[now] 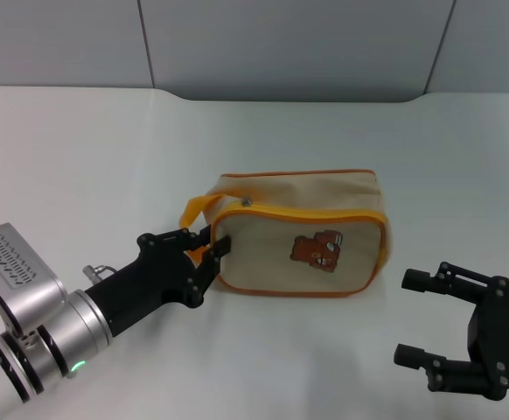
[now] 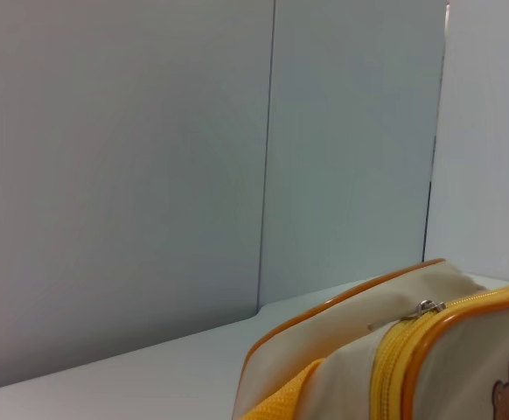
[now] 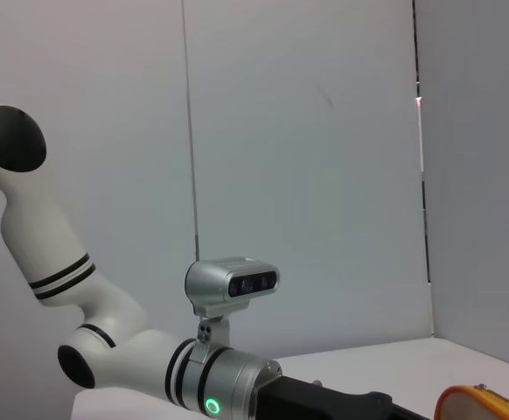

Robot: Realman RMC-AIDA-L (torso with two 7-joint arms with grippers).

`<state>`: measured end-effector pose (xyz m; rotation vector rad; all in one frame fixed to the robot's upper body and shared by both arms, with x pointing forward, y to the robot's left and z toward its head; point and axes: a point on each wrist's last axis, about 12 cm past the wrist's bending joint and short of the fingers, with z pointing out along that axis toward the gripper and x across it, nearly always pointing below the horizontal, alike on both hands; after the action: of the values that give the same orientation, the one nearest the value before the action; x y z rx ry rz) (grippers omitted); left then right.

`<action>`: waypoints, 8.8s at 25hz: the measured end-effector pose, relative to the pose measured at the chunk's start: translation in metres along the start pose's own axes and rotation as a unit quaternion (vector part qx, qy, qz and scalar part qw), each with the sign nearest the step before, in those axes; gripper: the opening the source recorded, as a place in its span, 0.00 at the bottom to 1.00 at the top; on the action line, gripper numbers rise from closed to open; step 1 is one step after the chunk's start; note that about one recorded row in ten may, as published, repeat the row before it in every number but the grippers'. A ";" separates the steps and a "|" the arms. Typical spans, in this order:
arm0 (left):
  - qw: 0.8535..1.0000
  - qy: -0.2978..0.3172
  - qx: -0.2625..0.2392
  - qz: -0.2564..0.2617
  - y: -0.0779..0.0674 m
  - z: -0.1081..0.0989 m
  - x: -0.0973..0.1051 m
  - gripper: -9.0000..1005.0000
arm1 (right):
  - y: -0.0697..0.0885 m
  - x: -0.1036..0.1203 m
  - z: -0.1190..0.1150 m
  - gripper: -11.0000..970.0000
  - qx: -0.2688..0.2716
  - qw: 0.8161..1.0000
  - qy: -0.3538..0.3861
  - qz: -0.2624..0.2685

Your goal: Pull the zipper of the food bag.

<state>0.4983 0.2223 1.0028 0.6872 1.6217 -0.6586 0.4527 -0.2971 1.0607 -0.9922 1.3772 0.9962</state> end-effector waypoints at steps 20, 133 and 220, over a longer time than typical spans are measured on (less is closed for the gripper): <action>1.000 -0.024 0.009 -0.001 -0.003 0.000 -0.005 0.13 | 0.001 0.000 -0.001 0.84 0.006 1.000 -0.003 0.001; 0.965 -0.119 0.128 0.196 0.020 0.022 -0.069 0.07 | -0.009 0.025 0.103 0.26 0.230 0.909 -0.022 -0.347; 0.967 -0.001 0.253 0.034 0.007 -0.072 -0.047 0.81 | -0.002 -0.008 -0.014 0.83 -0.014 0.998 0.021 0.059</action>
<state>0.4619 0.2768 1.0591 1.1056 1.4251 -1.0374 0.4511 -0.3111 1.0693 -0.9661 1.4736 1.0915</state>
